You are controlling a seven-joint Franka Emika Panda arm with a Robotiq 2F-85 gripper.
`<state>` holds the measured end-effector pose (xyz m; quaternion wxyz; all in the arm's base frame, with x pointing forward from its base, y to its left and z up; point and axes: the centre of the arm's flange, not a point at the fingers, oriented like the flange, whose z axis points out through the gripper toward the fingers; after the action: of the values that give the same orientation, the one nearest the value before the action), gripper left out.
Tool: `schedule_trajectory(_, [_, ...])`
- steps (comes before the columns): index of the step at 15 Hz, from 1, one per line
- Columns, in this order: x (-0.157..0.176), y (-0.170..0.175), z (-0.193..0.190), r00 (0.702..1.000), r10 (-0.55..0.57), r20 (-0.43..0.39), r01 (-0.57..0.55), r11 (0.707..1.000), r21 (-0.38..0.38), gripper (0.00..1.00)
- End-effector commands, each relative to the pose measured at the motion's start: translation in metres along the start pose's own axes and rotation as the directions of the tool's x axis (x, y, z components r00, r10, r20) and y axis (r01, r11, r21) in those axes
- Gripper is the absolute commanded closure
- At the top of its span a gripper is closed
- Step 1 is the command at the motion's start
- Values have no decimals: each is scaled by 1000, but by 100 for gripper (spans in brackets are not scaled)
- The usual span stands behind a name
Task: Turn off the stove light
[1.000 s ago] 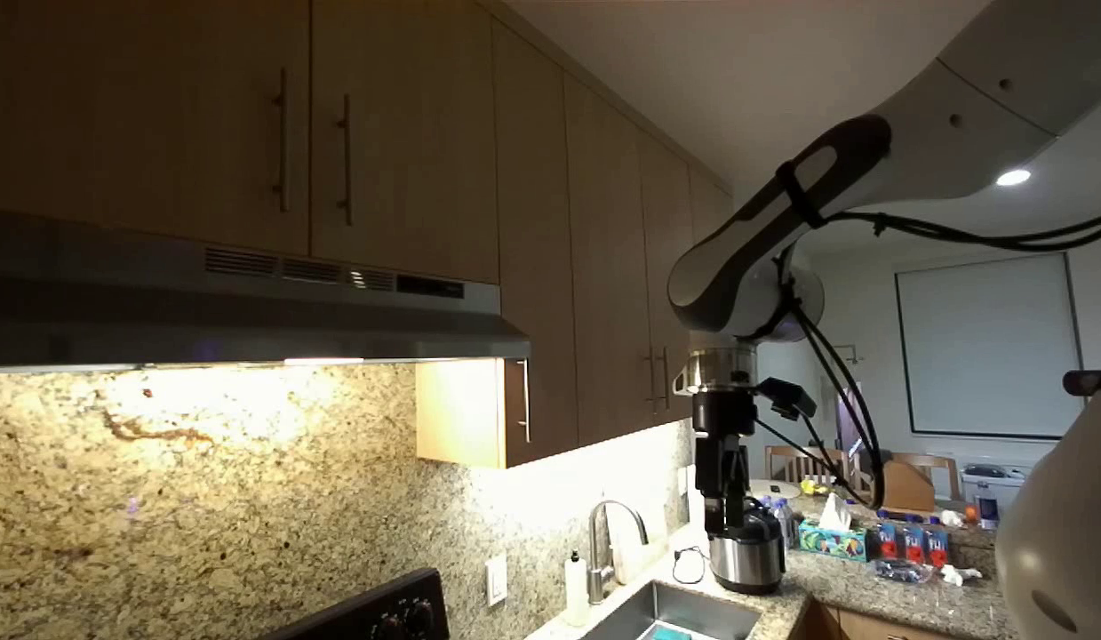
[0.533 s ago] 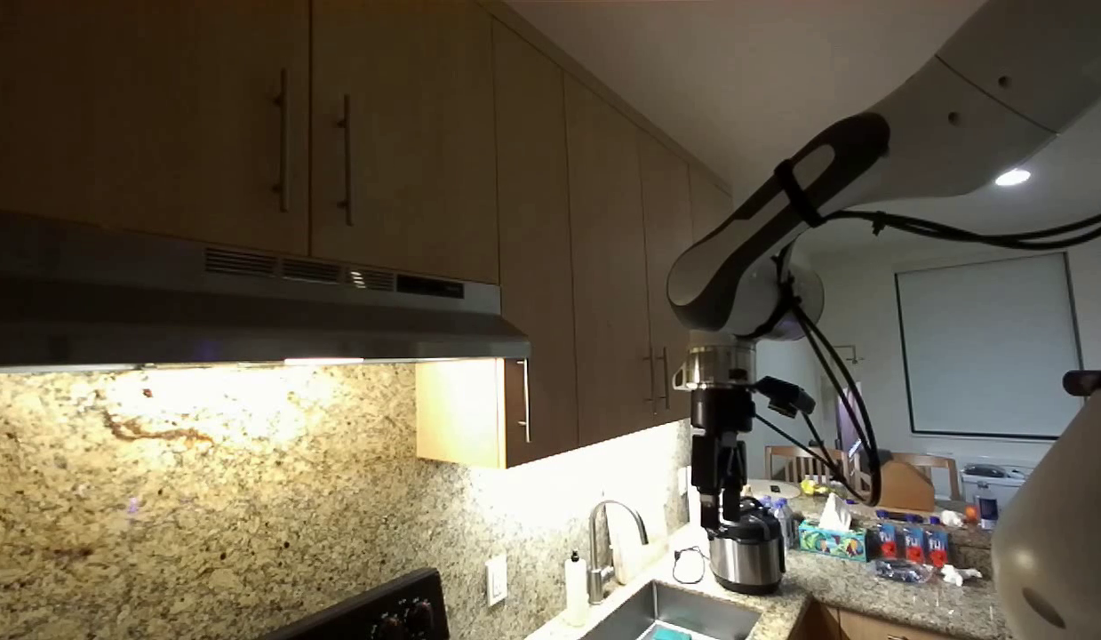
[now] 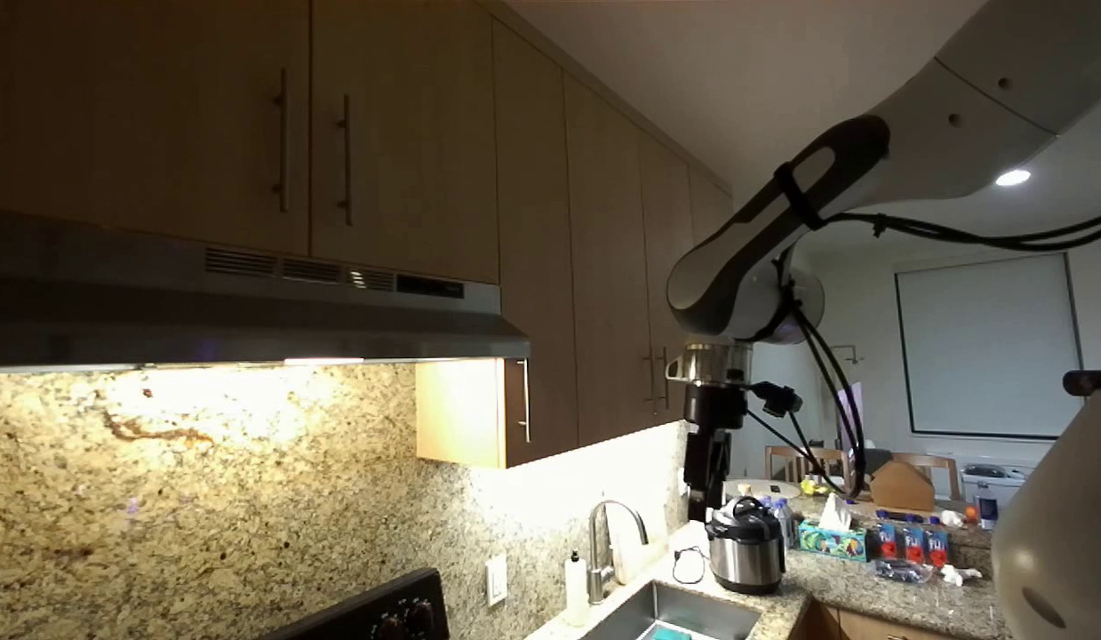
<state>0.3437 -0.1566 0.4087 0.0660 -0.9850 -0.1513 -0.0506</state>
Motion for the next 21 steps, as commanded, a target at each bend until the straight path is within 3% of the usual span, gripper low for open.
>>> schedule_trajectory(1, [-1, 6, 8, 989, -132, -72, 128, 990, -59, 0])
schedule_trajectory(2, [58, -41, -26, 985, -159, -66, 153, 985, -77, 0])
schedule_trajectory(4, [80, -61, -46, 968, -239, -74, 228, 965, -129, 0])
schedule_trajectory(8, [155, -138, -112, 924, -366, -107, 331, 909, -253, 0])
schedule_trajectory(10, [171, -158, -136, 915, -379, -138, 328, 898, -293, 0])
schedule_trajectory(12, [173, -172, -154, 914, -362, -184, 298, 905, -303, 0])
schedule_trajectory(16, [177, -178, -178, 903, -337, -266, 243, 912, -330, 0])
schedule_trajectory(21, [200, -185, -204, 782, -408, -472, 211, 885, -415, 0])
